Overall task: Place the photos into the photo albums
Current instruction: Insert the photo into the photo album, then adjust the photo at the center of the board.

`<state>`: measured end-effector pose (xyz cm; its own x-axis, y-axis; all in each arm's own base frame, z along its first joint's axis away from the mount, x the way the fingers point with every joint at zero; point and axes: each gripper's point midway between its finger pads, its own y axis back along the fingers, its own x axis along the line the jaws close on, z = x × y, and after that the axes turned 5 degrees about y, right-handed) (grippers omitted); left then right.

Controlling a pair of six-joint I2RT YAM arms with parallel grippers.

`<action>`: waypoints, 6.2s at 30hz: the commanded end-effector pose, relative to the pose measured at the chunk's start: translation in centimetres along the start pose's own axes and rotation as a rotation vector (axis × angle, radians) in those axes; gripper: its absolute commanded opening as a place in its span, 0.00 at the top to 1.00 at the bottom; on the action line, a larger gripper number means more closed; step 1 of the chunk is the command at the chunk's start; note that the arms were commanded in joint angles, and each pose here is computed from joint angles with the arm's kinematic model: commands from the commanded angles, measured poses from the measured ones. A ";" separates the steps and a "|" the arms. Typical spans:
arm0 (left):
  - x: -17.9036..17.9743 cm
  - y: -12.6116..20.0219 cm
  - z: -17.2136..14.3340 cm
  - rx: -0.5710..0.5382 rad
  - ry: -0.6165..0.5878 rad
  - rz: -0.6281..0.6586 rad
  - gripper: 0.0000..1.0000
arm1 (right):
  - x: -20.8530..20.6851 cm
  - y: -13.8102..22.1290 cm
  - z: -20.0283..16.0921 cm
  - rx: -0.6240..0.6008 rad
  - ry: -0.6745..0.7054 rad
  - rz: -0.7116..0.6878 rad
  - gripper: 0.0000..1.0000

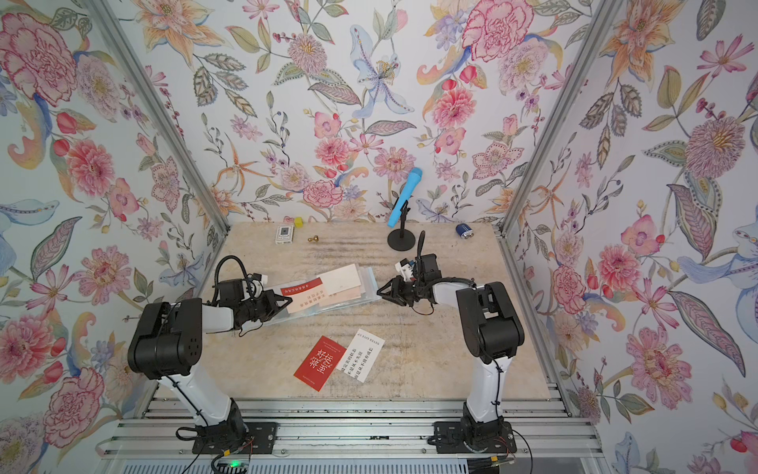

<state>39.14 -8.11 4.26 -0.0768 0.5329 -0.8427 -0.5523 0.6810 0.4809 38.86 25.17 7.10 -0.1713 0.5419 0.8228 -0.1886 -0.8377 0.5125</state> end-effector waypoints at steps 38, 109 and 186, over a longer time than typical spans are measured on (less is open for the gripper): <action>-2.5 -6.5 -0.1 0.153 -0.179 0.209 0.65 | -0.3 0.0 -1.0 0.011 0.015 -0.022 0.65; -7.5 -7.8 -3.0 0.298 -0.357 0.374 0.49 | -1.4 0.9 -0.2 -0.019 0.017 -0.048 0.65; -19.2 -12.6 -8.8 0.173 -0.517 -0.116 0.51 | -7.3 8.2 6.6 -0.086 0.059 -0.392 0.63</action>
<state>40.03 -29.99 11.89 0.3994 0.6149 -0.6800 -0.4051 0.7837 0.4708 45.04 13.78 3.89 -0.1035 0.8359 0.5390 -0.2883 -0.5438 0.7881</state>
